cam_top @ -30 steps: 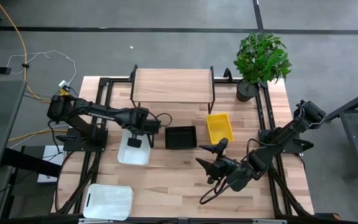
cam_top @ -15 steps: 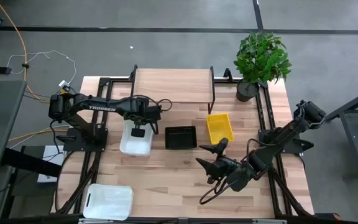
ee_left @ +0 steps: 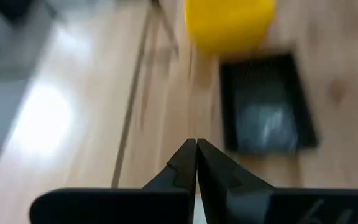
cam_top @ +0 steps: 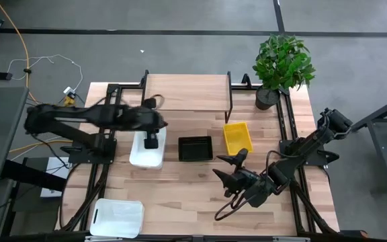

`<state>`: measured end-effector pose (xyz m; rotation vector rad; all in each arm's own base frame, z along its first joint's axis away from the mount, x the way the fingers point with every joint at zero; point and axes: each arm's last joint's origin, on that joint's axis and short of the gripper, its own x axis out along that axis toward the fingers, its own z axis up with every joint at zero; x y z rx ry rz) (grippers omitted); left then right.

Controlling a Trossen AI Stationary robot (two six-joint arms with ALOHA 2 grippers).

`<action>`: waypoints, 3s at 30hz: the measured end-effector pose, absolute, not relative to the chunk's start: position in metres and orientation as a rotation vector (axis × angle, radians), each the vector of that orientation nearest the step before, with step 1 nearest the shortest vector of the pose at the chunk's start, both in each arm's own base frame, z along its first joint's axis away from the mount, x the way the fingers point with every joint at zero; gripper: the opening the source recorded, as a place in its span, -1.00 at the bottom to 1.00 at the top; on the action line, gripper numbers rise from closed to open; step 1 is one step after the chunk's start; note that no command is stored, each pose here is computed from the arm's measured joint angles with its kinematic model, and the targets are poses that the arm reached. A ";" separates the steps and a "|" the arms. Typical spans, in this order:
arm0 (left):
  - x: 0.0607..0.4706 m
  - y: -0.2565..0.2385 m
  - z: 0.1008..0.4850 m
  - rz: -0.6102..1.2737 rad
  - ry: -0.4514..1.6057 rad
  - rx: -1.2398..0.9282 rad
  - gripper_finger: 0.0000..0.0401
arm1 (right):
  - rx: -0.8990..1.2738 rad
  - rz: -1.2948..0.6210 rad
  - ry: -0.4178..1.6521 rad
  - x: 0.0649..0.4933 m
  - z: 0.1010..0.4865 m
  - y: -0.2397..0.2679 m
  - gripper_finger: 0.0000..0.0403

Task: Stack baskets on shelf by color
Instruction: Stack the bottom white bin on the top white bins

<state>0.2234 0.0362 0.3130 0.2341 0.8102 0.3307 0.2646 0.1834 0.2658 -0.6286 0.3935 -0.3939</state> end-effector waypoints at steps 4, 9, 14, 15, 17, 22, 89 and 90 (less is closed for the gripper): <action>0.209 0.022 0.309 0.323 0.487 0.229 -1.00 | -0.639 -0.518 0.378 0.263 0.267 0.180 0.30; 0.196 0.007 0.277 0.286 0.177 0.249 -1.00 | -0.622 -0.630 0.445 0.254 0.265 0.155 0.29; 0.186 -0.002 0.252 0.268 0.096 0.200 -1.00 | -0.397 -0.764 0.584 0.230 0.272 0.096 0.22; 0.185 -0.003 0.249 0.266 0.098 0.193 -1.00 | -0.358 -0.800 0.607 0.225 0.275 0.085 0.20; 0.184 -0.007 0.245 0.273 0.102 0.179 -1.00 | -0.273 -0.847 0.634 0.217 0.281 0.066 0.16; 0.183 -0.018 0.242 0.281 0.125 0.181 -1.00 | -0.178 -0.814 0.581 0.218 0.284 0.042 0.09; 0.177 -0.040 0.239 0.286 0.142 0.184 -1.00 | 0.005 -0.039 -0.181 0.163 0.218 0.020 0.09; 0.177 -0.040 0.239 0.286 0.142 0.184 -1.00 | 0.005 -0.033 -0.181 0.163 0.218 0.020 0.09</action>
